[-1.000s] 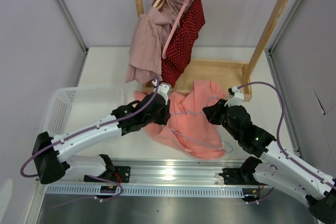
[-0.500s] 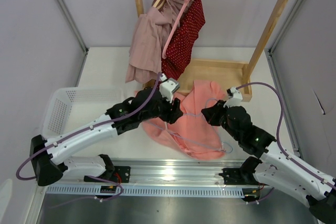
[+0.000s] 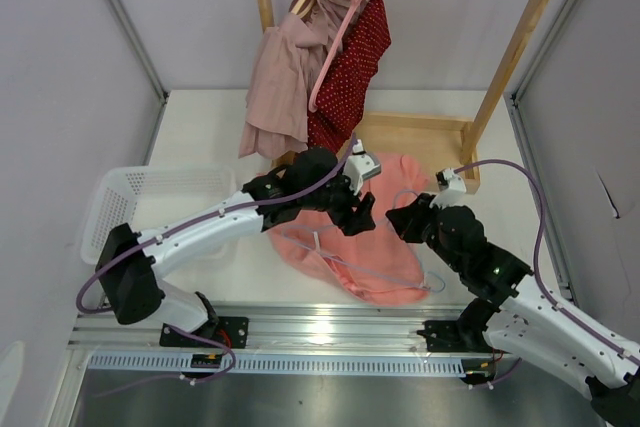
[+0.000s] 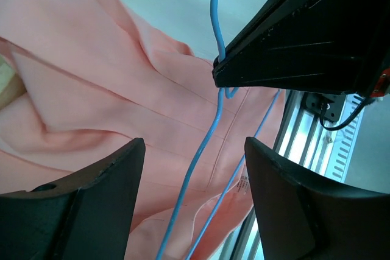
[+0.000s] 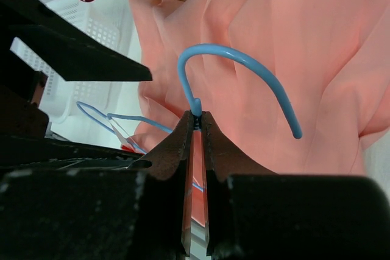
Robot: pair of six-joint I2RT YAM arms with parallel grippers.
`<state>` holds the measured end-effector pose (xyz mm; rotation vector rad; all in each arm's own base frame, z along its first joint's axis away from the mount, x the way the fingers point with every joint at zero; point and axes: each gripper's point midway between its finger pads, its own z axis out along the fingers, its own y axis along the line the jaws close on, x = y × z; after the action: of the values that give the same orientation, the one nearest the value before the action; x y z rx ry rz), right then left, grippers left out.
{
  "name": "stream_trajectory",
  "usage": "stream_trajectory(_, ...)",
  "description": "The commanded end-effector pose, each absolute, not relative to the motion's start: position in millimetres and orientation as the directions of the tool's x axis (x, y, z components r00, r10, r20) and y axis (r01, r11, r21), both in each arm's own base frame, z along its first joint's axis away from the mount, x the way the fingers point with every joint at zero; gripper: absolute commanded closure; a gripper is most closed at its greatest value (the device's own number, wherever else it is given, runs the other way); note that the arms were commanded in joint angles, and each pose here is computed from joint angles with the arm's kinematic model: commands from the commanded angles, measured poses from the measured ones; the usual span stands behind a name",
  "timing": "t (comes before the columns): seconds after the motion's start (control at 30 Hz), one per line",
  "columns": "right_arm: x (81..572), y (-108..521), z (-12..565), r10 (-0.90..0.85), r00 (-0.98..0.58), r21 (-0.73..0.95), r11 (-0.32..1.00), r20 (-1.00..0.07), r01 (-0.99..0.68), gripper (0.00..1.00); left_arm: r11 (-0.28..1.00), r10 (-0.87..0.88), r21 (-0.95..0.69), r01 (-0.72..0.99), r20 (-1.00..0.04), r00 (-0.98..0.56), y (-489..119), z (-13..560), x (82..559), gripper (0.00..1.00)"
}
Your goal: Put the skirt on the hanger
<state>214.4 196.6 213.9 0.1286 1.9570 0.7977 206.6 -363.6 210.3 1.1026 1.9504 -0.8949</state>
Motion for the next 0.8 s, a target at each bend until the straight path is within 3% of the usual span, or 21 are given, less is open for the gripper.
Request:
stream_trajectory(0.0,214.3,197.2,235.7,0.429,-0.477,0.592,0.759,-0.767,-0.270,1.00,0.291,0.406,-0.210,0.933,-0.856,-0.319,-376.7,224.2,203.5,0.28)
stream_trajectory(0.13,214.2,195.8,236.0,0.433,-0.475,0.594,0.760,-0.766,-0.265,1.00,0.222,0.421,-0.263,0.939,-0.842,-0.336,-379.9,215.7,189.2,0.28)
stream_trajectory(0.57,215.2,197.3,239.6,0.431,-0.472,0.592,0.759,-0.769,-0.270,1.00,0.215,0.430,-0.299,0.930,-0.826,-0.365,-386.6,195.3,189.5,0.37)
stream_trajectory(0.77,215.1,196.4,242.6,0.433,-0.470,0.592,0.759,-0.770,-0.271,1.00,0.218,0.434,-0.305,0.927,-0.820,-0.372,-391.3,189.4,193.1,0.57)
